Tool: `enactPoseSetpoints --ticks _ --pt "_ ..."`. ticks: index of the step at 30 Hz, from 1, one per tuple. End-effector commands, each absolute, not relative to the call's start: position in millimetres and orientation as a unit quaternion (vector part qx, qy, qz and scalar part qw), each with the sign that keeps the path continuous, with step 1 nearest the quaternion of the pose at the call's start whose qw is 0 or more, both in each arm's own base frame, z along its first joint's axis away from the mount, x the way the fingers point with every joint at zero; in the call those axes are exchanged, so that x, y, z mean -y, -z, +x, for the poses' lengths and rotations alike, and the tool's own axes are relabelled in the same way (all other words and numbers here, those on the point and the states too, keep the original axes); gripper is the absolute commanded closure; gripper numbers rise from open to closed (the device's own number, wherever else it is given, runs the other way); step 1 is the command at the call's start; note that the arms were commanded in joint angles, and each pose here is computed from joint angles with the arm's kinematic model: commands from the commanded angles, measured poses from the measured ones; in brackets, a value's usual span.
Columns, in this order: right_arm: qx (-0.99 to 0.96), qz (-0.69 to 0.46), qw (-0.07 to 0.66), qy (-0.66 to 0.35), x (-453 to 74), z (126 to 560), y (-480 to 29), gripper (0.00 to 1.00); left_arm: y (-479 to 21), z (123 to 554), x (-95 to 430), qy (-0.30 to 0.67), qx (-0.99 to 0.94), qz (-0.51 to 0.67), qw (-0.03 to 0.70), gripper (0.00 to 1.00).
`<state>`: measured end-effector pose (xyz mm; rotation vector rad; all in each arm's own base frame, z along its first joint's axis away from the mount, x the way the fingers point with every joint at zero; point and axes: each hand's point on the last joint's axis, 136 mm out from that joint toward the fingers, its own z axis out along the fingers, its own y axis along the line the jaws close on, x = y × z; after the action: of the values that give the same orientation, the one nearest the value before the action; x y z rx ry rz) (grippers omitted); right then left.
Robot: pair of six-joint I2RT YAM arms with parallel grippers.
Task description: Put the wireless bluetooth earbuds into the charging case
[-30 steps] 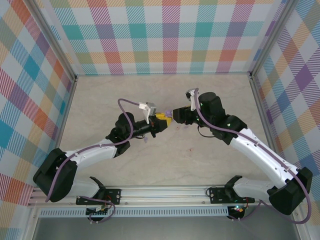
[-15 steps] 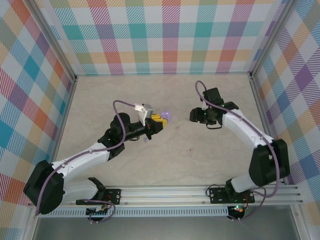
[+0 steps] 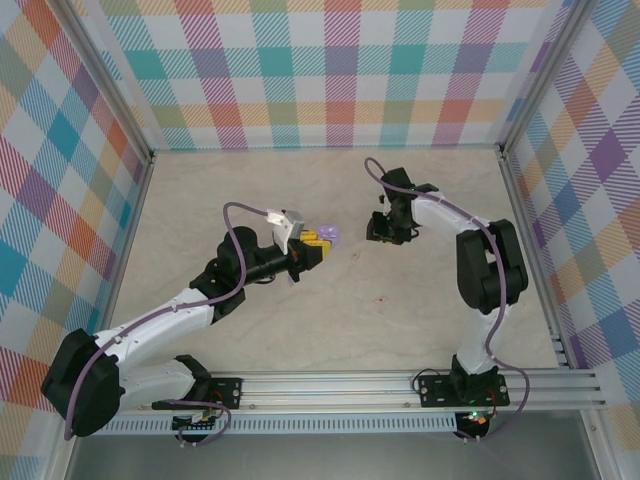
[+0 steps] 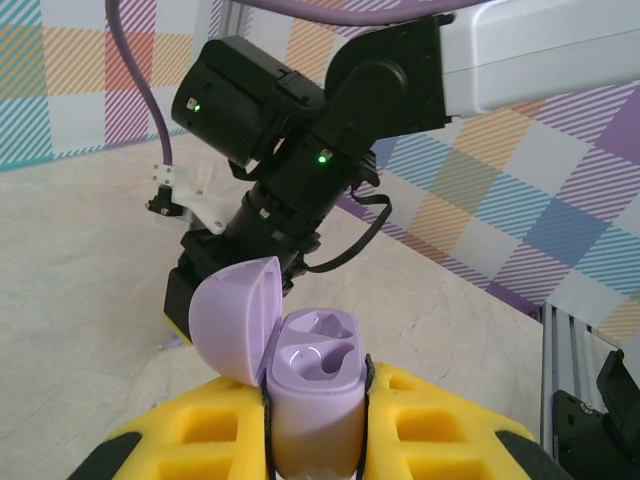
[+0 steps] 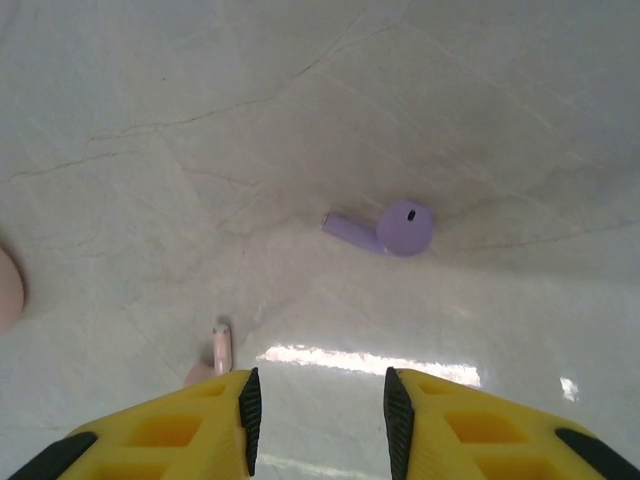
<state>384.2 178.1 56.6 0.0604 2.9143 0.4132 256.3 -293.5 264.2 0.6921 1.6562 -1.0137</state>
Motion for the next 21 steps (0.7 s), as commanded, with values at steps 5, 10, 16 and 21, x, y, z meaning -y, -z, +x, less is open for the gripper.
enactPoseSetpoints --ticks 5,10,16,21 --pt "-0.989 0.063 0.071 -0.112 -171 390 -41 0.55 -284 251 296 0.424 -0.667 0.300 0.533 0.82" --pt "-0.990 0.069 0.070 -0.104 -171 400 -33 0.55 -286 248 297 0.428 -0.660 0.308 0.535 0.82" --pt "-0.991 0.068 0.068 -0.091 -171 410 -26 0.56 -288 244 297 0.429 -0.650 0.318 0.541 0.82" --pt "-0.992 0.052 0.069 -0.093 -176 421 -23 0.56 -290 240 296 0.426 -0.641 0.330 0.547 0.83"
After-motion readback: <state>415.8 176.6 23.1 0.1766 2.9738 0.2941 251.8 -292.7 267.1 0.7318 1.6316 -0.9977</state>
